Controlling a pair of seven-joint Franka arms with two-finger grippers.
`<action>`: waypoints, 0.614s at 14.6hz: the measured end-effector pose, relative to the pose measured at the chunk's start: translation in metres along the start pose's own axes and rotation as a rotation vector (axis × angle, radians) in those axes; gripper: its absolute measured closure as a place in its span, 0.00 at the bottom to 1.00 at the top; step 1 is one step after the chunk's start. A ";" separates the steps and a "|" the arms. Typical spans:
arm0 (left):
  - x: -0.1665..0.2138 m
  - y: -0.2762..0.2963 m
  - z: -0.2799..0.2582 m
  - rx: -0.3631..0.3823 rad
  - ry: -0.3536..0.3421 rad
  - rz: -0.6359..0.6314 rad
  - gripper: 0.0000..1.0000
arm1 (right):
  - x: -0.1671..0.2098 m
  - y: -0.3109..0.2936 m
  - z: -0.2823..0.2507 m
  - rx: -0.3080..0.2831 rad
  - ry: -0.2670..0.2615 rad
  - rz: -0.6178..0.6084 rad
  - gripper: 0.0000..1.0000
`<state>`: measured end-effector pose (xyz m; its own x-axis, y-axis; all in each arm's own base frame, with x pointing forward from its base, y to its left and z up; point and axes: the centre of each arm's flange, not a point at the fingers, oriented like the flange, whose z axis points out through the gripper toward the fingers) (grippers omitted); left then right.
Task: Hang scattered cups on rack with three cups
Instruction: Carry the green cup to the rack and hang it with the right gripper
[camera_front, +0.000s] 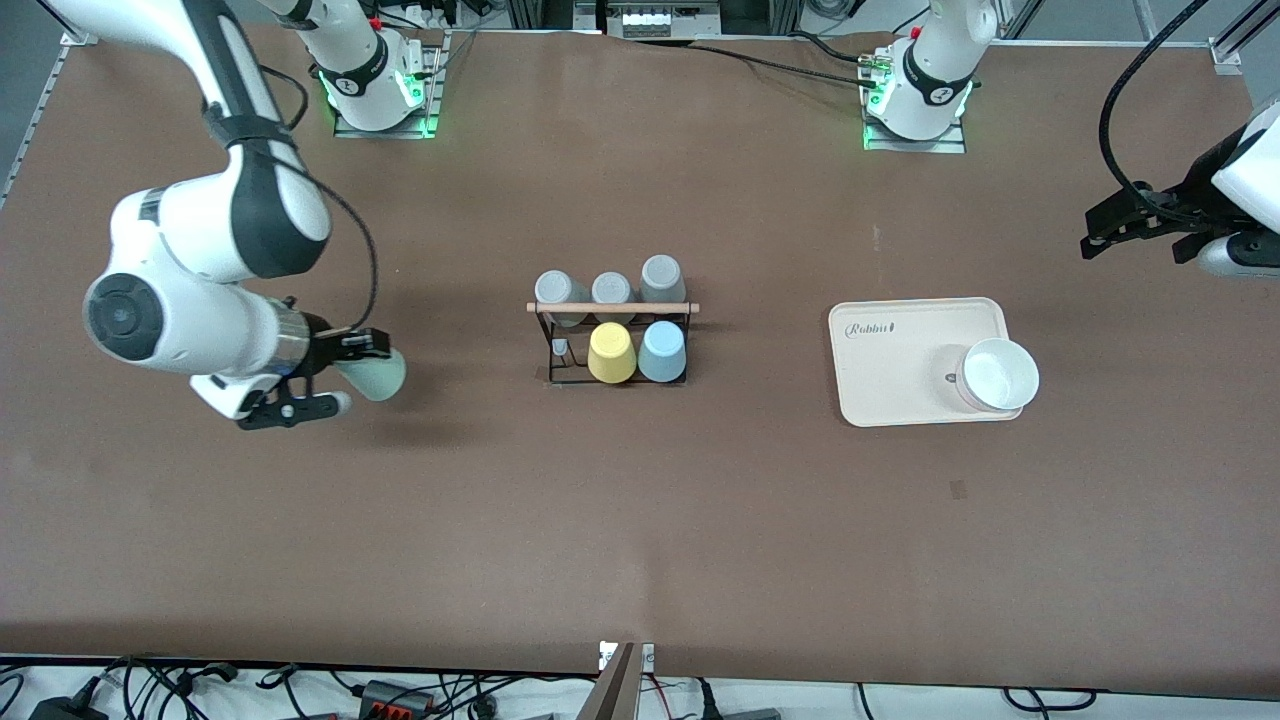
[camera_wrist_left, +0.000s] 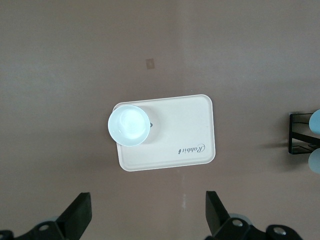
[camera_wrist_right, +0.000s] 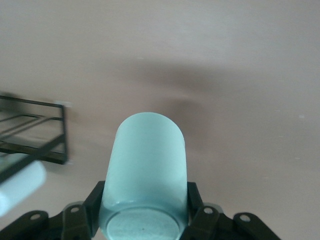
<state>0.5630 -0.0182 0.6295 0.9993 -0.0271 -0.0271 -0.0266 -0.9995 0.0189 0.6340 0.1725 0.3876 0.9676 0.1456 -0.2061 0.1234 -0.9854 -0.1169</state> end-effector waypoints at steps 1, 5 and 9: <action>0.000 0.000 -0.001 0.000 0.002 -0.001 0.00 | 0.000 -0.023 0.000 -0.005 0.002 0.022 0.33; 0.000 -0.003 -0.002 0.000 0.004 -0.005 0.00 | -0.006 -0.109 0.003 -0.019 0.022 0.137 0.33; -0.001 -0.004 -0.002 0.000 0.004 -0.009 0.00 | -0.009 -0.174 0.009 -0.019 0.042 0.230 0.33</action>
<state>0.5626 -0.0137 0.6317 0.9996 -0.0176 -0.0228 -0.0172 -0.9997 0.0183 0.6017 0.3434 0.4012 0.9791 -0.0861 -0.1843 -0.0975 -0.9938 -0.0533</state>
